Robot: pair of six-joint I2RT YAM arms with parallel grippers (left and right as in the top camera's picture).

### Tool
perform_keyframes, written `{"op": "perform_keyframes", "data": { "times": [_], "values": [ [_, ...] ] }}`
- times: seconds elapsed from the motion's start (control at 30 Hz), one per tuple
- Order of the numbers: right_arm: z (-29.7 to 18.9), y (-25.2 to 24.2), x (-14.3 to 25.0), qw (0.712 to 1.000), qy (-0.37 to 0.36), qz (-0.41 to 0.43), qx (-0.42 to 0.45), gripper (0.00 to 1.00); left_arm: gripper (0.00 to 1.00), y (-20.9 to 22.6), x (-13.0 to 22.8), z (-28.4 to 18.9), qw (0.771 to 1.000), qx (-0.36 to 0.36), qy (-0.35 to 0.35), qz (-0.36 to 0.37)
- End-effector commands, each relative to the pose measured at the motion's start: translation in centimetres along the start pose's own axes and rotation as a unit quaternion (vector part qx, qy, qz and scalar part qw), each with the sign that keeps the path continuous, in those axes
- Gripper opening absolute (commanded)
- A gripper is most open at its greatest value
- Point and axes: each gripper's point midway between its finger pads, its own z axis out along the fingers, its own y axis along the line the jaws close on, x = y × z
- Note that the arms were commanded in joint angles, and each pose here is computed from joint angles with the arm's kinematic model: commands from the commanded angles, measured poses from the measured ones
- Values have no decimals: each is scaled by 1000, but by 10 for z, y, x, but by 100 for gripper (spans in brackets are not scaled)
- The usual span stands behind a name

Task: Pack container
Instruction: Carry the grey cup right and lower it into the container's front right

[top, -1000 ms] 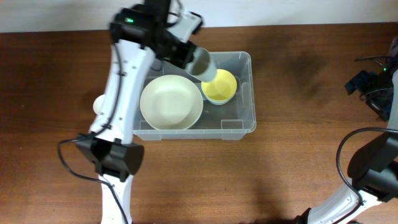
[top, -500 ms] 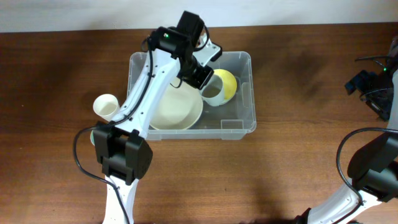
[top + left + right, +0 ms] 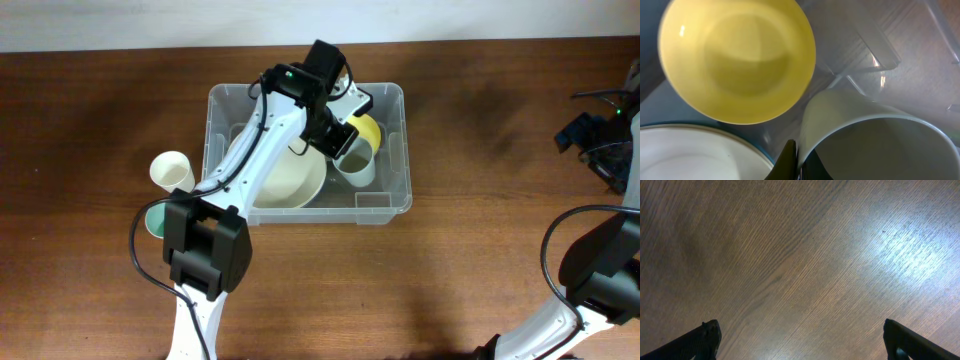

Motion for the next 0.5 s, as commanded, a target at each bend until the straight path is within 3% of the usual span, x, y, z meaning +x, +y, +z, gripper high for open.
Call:
{"op": "perform_keyframes", "data": {
  "times": [0.0, 0.47],
  "values": [
    [0, 0, 0, 1000, 0, 4, 1, 99, 1, -3, 7, 8, 1000, 14, 11, 4],
    [0, 0, 0, 1000, 0, 4, 1, 99, 6, 15, 23, 57, 998, 11, 55, -10]
  ]
}}
